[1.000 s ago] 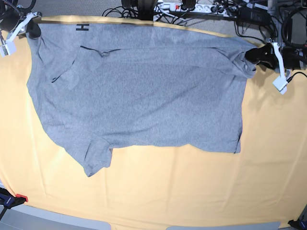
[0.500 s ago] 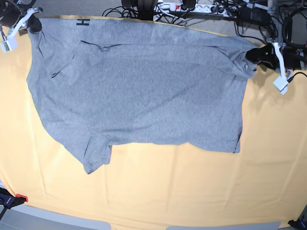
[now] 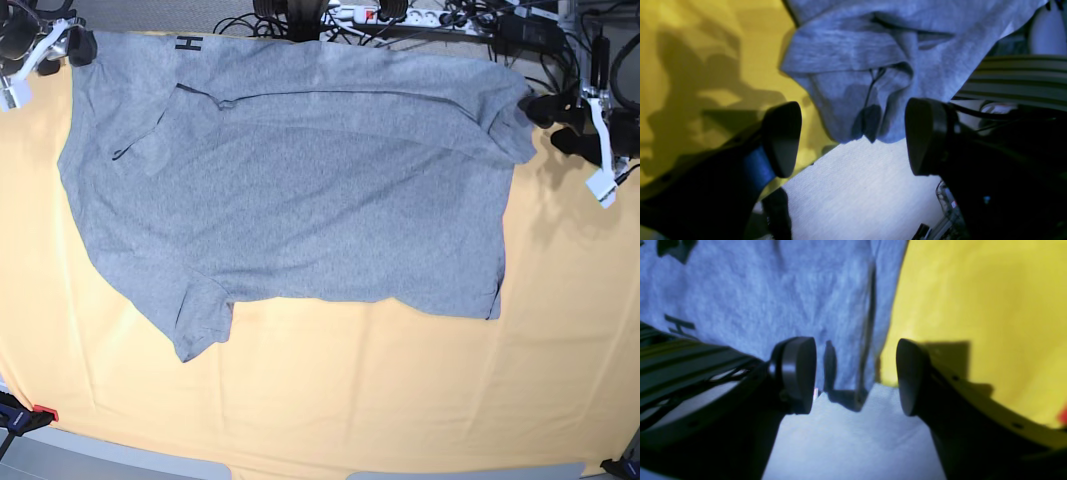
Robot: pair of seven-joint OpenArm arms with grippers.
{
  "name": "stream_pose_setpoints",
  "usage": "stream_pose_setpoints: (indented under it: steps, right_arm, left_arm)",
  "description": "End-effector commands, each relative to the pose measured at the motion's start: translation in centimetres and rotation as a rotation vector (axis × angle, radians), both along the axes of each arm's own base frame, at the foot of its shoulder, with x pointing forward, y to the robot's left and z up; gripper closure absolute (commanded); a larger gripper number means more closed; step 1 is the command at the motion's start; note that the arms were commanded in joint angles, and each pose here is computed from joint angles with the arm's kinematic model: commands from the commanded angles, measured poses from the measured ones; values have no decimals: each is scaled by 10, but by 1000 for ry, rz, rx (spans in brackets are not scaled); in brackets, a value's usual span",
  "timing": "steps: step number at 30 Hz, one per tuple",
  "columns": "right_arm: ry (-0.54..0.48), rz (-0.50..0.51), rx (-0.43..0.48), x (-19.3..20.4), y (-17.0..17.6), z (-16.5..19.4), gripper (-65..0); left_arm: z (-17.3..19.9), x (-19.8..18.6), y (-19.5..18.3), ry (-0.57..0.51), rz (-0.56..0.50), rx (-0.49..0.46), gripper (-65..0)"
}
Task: Layout the t-shirt on the table in an organized manner, then fold the t-shirt properly
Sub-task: 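Release the shoulder edge and move the left gripper to the shirt's side edge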
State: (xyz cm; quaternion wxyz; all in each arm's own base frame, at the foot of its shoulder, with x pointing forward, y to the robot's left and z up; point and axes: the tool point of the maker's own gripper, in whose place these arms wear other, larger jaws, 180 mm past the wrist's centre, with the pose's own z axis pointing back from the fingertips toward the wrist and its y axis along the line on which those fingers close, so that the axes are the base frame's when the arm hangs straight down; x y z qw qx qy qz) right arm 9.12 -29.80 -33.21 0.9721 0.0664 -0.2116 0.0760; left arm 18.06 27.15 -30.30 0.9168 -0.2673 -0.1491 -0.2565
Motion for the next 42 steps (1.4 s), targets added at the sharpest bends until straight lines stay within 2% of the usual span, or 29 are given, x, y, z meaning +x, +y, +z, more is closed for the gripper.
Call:
stream_pose_setpoints:
  steps: [1, 4, 8, 12, 14, 19, 24, 30, 36, 42]
  right_arm:
    - [-56, 18, -39, 9, -5, 16, -392]
    - [-155, 10, -119, 21, -15, 45, -392]
    - [-243, -2, -213, 27, -26, 76, -392]
    - [-287, -4, -185, 30, -23, 85, -392]
    - [-299, 2, -168, 32, -20, 86, -392]
    - [-305, 5, -159, 32, -18, 87, -392]
    - [-308, 5, -158, 33, -18, 87, -392]
    - [-322, 5, -155, 35, -17, 89, -392]
    - [-325, 5, -153, 35, -17, 89, -392]
    - [-326, 6, -152, 35, -16, 89, -392]
  left_arm:
    - [17, 13, 3, -56, -4, 5, -494]
    - [32, 30, 9, -130, 18, 12, -494]
    - [76, 67, 27, -338, 115, 5, -494]
    - [104, 106, 59, -554, 360, 7, -494]
    - [100, 120, 69, -600, 474, -27, -494]
    - [69, 143, 80, -571, 668, -196, -494]
    - [33, 176, 84, -479, 767, -302, -494]
    - [15, 219, 59, -411, 732, -384, -494]
    - [0, 257, 28, -388, 743, -371, -494]
    - [-31, 263, -31, -315, 654, -359, -494]
